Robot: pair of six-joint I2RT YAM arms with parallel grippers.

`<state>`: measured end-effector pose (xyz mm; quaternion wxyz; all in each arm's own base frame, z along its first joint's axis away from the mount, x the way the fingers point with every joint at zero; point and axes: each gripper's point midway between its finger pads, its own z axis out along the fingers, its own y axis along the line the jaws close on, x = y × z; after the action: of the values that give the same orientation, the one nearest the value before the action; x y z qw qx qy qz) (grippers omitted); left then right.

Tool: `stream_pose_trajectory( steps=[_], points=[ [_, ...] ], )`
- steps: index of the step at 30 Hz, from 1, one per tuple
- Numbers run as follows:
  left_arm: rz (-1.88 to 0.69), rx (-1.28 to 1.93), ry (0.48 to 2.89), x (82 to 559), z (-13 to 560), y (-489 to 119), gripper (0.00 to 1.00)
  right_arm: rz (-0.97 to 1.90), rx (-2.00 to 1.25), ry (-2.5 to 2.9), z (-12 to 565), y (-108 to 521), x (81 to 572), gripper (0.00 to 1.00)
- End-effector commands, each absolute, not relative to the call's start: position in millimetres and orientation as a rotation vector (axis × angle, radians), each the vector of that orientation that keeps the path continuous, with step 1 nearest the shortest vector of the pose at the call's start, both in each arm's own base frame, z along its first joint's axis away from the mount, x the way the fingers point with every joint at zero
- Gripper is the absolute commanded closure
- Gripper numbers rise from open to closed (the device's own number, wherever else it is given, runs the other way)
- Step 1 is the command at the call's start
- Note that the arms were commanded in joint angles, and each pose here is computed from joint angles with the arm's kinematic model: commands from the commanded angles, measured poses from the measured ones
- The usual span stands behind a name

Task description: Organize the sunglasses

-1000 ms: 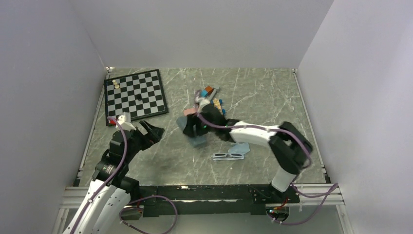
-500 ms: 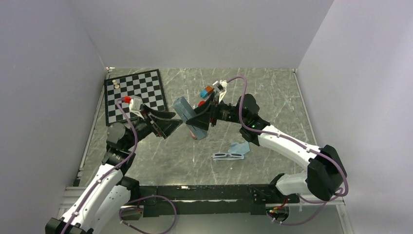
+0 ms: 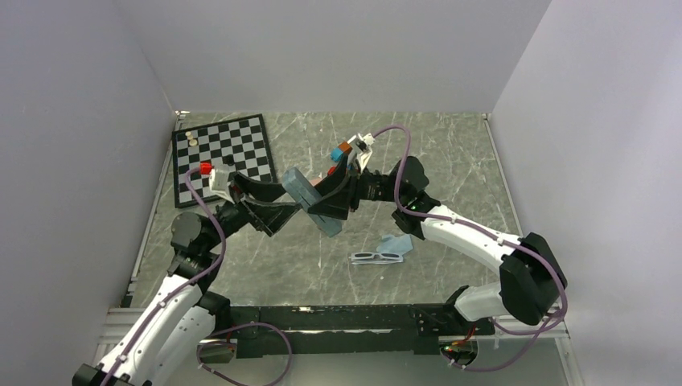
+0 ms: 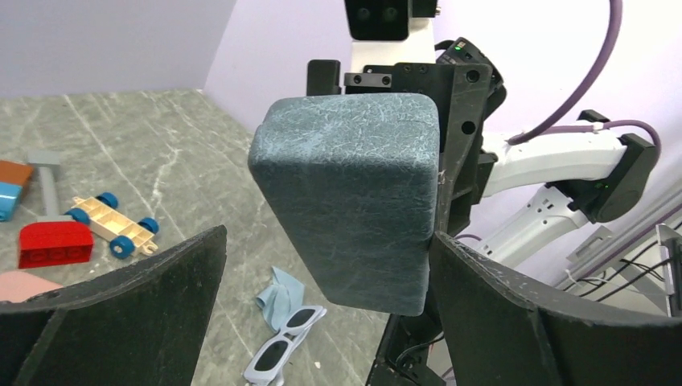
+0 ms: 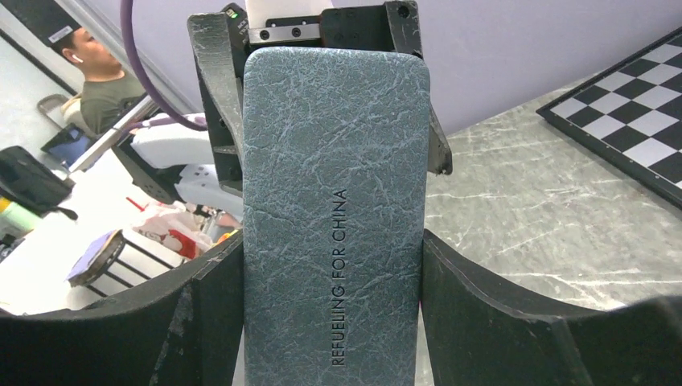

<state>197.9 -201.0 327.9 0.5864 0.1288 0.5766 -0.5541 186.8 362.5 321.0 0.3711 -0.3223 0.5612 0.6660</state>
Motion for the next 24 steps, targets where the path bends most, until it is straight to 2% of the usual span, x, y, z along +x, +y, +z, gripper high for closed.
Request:
stream_pose_trajectory(
  steps=[1,13,14,15,19,23,24],
  points=[
    [-1.353,0.393,1.236,188,357,-211,0.01,1.75,-0.891,1.291,346,361,175,1.0],
    [-1.373,0.419,1.228,187,362,-222,0.01,1.764,-0.865,1.337,336,368,183,1.0],
    [-1.374,0.416,1.23,188,362,-222,0.05,1.763,-0.863,1.337,336,368,184,1.0],
    [-1.374,0.415,1.23,188,362,-222,0.12,1.762,-0.863,1.336,336,368,184,1.0],
    [-1.377,0.412,1.234,189,362,-223,0.59,1.755,-0.853,1.329,339,368,185,1.0],
    [-1.366,0.378,1.266,195,360,-222,0.95,1.721,-0.84,1.349,336,368,189,1.0],
    [-1.36,0.358,1.286,198,358,-221,1.0,1.706,-0.823,1.356,336,368,192,1.0]
  ],
)
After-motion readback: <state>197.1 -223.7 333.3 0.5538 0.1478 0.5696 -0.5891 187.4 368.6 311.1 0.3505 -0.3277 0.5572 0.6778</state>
